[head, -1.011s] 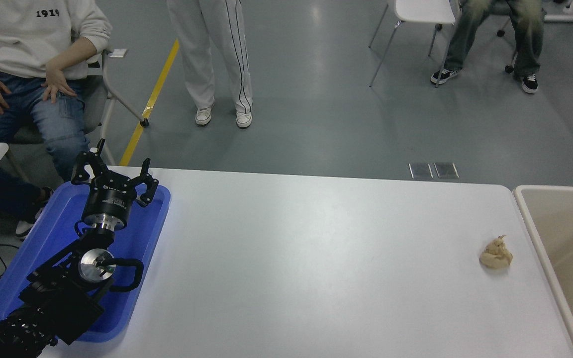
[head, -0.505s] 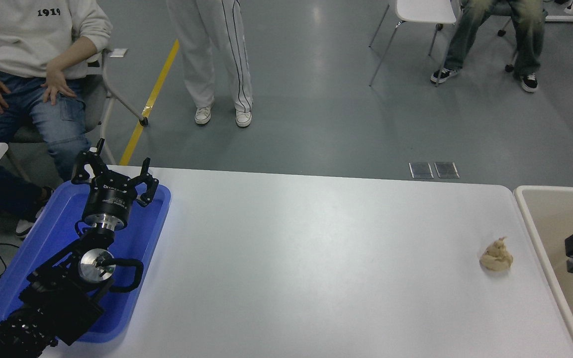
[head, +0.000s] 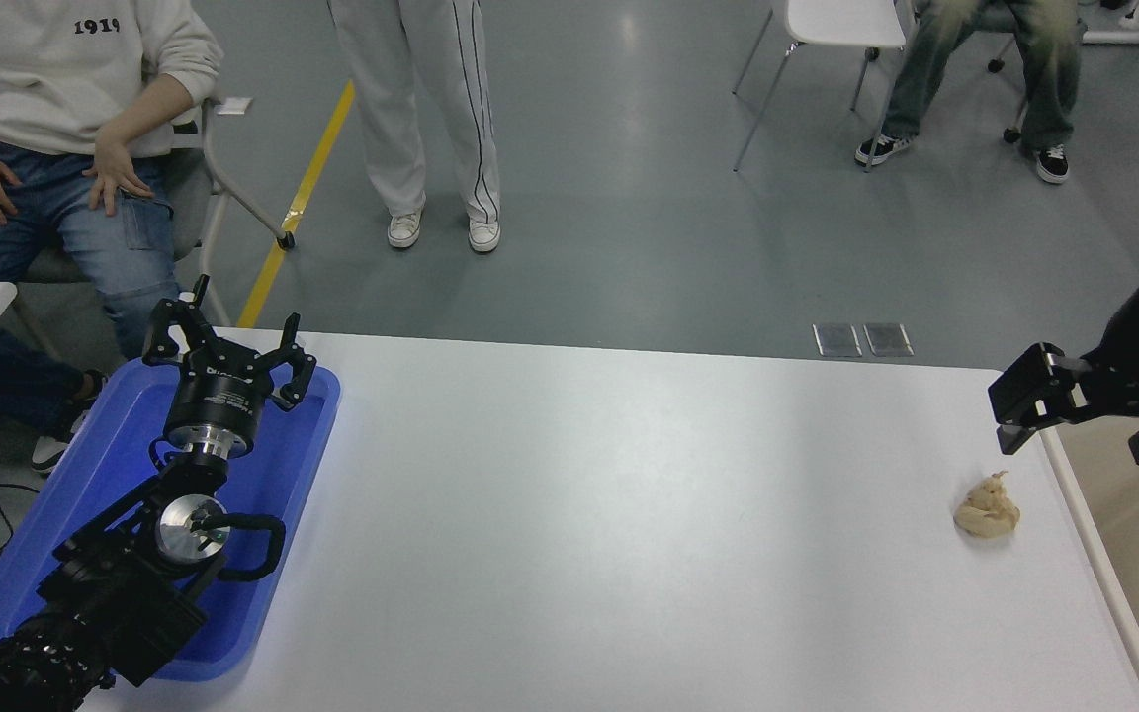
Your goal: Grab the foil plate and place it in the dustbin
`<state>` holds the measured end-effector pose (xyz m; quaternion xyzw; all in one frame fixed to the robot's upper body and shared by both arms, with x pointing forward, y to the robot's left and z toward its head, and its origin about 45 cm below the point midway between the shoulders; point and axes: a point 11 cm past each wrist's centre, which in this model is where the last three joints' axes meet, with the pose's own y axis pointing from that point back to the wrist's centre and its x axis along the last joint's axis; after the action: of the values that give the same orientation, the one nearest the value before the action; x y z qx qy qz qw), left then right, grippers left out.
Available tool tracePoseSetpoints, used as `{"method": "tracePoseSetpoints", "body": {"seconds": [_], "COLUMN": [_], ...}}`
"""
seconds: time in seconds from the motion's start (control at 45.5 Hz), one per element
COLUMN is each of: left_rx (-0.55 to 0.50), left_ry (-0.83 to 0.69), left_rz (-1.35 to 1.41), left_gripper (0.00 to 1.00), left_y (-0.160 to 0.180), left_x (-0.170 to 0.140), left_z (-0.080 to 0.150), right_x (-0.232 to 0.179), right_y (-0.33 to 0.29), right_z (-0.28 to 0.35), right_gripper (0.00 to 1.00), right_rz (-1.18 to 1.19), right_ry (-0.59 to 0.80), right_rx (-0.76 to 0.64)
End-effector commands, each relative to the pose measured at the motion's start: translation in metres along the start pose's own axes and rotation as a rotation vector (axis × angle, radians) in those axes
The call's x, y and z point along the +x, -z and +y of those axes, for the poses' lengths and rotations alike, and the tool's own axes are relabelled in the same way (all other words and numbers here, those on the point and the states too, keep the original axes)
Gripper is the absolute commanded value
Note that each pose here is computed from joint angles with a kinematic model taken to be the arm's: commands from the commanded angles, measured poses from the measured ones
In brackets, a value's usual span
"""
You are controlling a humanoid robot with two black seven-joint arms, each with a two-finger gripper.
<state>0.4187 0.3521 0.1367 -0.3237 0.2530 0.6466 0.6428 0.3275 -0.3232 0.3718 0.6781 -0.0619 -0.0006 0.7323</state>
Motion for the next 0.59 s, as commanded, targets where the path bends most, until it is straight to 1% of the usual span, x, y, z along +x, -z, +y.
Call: {"method": "tracePoseSetpoints", "body": {"seconds": [0.0,0.088,0.264,0.571], "left_rx": [0.000,0.000,0.000,0.000], "left_ry": [-0.001,0.001,0.001,0.001], "left_rz": [0.000,0.000,0.000,0.000], "left_gripper": [1.00,1.00,1.00,1.00], "left_y": [0.000,0.000,0.000,0.000], "left_x": [0.000,0.000,0.000,0.000], "left_z": [0.000,0.000,0.000,0.000], "right_x": [0.003,0.003,0.004,0.005], "right_y": [0.028,0.027,0.016,0.021], "right_z": [0.009,0.007,0.007,0.010], "right_gripper": [1.00,1.00,1.00,1.00], "right_rz": [0.053,0.051,0.051,0.058], "right_ry": [-0.013,-0.009,-0.012,-0.022], "right_rx": [0.011,0.011,-0.032,-0.022]}}
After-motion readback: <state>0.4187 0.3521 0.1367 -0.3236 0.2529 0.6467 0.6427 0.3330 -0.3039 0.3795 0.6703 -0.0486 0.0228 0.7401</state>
